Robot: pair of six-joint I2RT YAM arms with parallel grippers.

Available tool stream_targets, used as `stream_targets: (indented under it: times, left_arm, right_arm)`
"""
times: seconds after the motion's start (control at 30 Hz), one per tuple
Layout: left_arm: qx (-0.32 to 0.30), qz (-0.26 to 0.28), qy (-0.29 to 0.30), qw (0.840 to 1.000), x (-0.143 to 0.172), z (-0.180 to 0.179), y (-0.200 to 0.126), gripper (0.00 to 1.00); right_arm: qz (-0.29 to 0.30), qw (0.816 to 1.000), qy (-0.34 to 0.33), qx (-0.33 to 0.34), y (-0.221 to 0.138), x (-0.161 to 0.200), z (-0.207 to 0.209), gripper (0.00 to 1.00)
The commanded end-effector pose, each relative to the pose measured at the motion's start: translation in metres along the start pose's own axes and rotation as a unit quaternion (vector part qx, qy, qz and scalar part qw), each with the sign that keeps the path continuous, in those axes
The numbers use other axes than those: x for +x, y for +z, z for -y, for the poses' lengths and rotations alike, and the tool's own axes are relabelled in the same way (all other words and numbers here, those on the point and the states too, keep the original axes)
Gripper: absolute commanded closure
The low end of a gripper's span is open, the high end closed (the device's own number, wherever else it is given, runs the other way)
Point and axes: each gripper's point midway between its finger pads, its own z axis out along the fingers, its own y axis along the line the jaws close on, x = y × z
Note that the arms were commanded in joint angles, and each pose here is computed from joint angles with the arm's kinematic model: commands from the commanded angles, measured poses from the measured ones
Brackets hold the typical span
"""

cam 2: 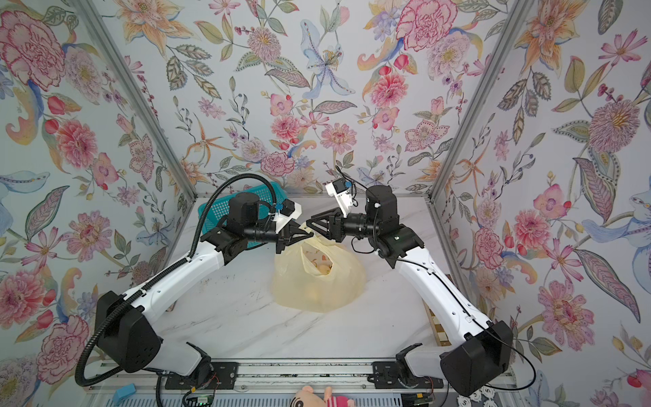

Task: Place the pears into plastic bags & tie knots
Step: Tie the plastic bag at the center of the board.

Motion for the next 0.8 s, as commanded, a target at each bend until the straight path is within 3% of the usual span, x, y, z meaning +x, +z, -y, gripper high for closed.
stream_targets:
  times: [0.0,0.07,0.13,0.23,0.4,0.57,0.77]
  left_arm:
    - [0.004,0.014,0.007,1.000,-0.011,0.008,-0.004,0.98]
    - [0.003,0.016,0.008,1.000,-0.014,0.008,-0.005,0.98]
    - [0.005,0.019,0.009,1.000,-0.016,0.009,-0.006,0.98]
    - [0.008,0.023,0.010,1.000,-0.019,0.010,-0.006,0.98]
    - [0.005,0.026,0.010,1.000,-0.020,0.010,-0.007,0.98]
    - [0.003,0.028,0.011,1.000,-0.021,0.011,-0.007,0.97]
    - [0.001,0.022,0.001,1.000,-0.008,0.010,-0.006,0.88]
  right_arm:
    - [-0.007,1.000,0.018,-0.010,0.002,0.005,-0.004,0.74]
    - [-0.007,1.000,0.017,-0.010,0.003,0.005,-0.006,0.73]
    - [-0.007,1.000,0.017,-0.004,0.004,0.005,-0.005,0.58]
    - [-0.009,1.000,0.023,0.016,0.005,0.005,0.003,0.58]
    - [-0.008,0.999,0.023,0.028,0.006,0.005,0.006,0.69]
    - [-0.003,0.999,0.022,0.042,0.004,0.002,0.007,0.98]
    - [0.037,0.997,-0.004,0.070,-0.015,-0.021,-0.004,1.00]
